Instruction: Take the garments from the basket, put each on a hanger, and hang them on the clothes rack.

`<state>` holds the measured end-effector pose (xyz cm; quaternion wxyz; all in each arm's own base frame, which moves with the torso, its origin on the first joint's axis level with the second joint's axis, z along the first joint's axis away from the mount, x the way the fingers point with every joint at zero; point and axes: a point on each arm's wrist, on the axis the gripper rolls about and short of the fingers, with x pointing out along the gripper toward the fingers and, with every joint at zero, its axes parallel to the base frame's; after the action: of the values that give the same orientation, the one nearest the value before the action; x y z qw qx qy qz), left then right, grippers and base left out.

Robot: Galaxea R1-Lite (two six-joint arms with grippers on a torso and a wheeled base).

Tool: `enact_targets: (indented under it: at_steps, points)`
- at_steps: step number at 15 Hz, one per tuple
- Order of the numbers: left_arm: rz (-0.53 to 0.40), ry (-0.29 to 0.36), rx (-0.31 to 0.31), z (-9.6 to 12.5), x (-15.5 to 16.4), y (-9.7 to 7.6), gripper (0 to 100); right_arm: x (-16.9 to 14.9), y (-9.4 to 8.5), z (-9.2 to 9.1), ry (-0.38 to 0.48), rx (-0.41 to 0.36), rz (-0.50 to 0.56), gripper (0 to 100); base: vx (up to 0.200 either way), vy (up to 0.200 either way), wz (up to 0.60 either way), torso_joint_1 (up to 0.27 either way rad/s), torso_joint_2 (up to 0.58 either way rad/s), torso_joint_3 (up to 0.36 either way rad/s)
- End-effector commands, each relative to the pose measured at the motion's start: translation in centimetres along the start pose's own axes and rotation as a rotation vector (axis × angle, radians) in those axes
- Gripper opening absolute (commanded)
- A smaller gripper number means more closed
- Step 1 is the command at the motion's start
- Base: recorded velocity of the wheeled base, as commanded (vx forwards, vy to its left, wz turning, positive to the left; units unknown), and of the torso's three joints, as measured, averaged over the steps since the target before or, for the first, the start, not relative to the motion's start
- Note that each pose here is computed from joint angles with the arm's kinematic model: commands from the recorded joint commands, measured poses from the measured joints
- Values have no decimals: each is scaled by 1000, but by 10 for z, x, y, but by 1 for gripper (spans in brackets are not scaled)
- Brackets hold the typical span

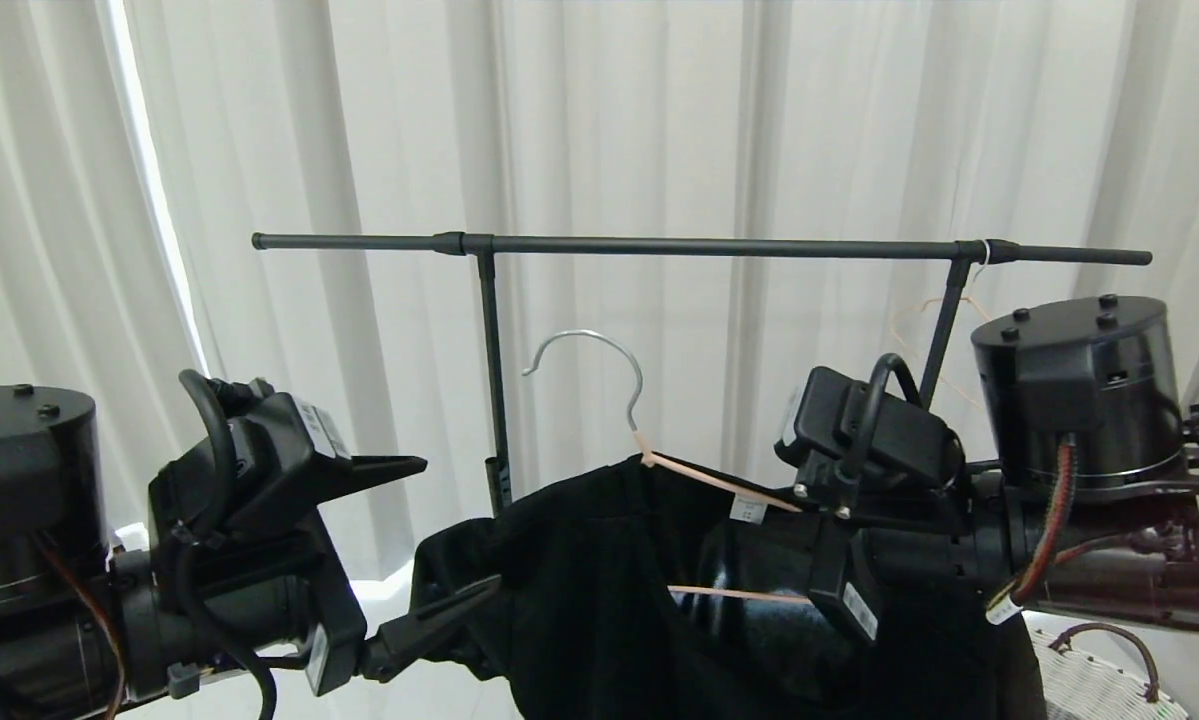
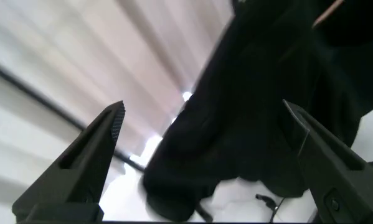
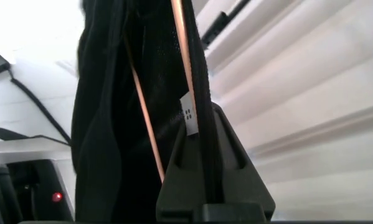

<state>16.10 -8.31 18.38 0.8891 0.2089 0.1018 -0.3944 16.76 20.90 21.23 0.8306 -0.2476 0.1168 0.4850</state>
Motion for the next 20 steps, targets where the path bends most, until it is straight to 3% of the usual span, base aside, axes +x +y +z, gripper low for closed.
enact_targets:
  at_steps: [1, 3, 4, 5, 9, 11, 14, 17, 18, 20]
  points:
    - [61, 45, -37, -14, -6, 8, 100, -16, -2, -2, -31, -2, -26, 0, 0, 0, 0, 0, 0, 0]
    - [165, 175, -114, -47, -12, 24, 100, -20, -2, -4, -56, -9, -38, 0, 0, 0, 0, 0, 0, 0]
    - [165, 175, -114, -47, -12, 24, 100, -20, -2, -4, -56, -9, -38, 0, 0, 0, 0, 0, 0, 0]
    - [207, 245, -148, -65, -11, 40, 100, -23, -2, -3, -86, -38, -48, 0, 0, 0, 0, 0, 0, 0]
    - [157, 299, -150, -79, -4, 38, 100, -29, -1, 1, -126, -50, -24, 0, 0, 0, 0, 0, 0, 0]
    - [141, 307, -156, -81, -2, 38, 100, -33, 2, 5, -149, -60, -4, 0, 0, 0, 0, 0, 0, 0]
    - [41, 234, -161, -80, -3, 33, 100, -35, 11, 11, -181, -81, 19, 0, 0, 0, 0, 0, 0, 0]
    - [23, 214, -162, -79, -4, 33, 100, -34, 12, 11, -187, -85, 21, 0, 0, 0, 0, 0, 0, 0]
    - [25, 217, -162, -79, -4, 33, 0, -34, 12, 11, -184, -83, 21, 0, 0, 0, 0, 0, 0, 0]
    - [31, 222, -171, -81, -4, 34, 0, -34, 12, 11, -185, -83, 19, 0, 0, 0, 0, 0, 0, 0]
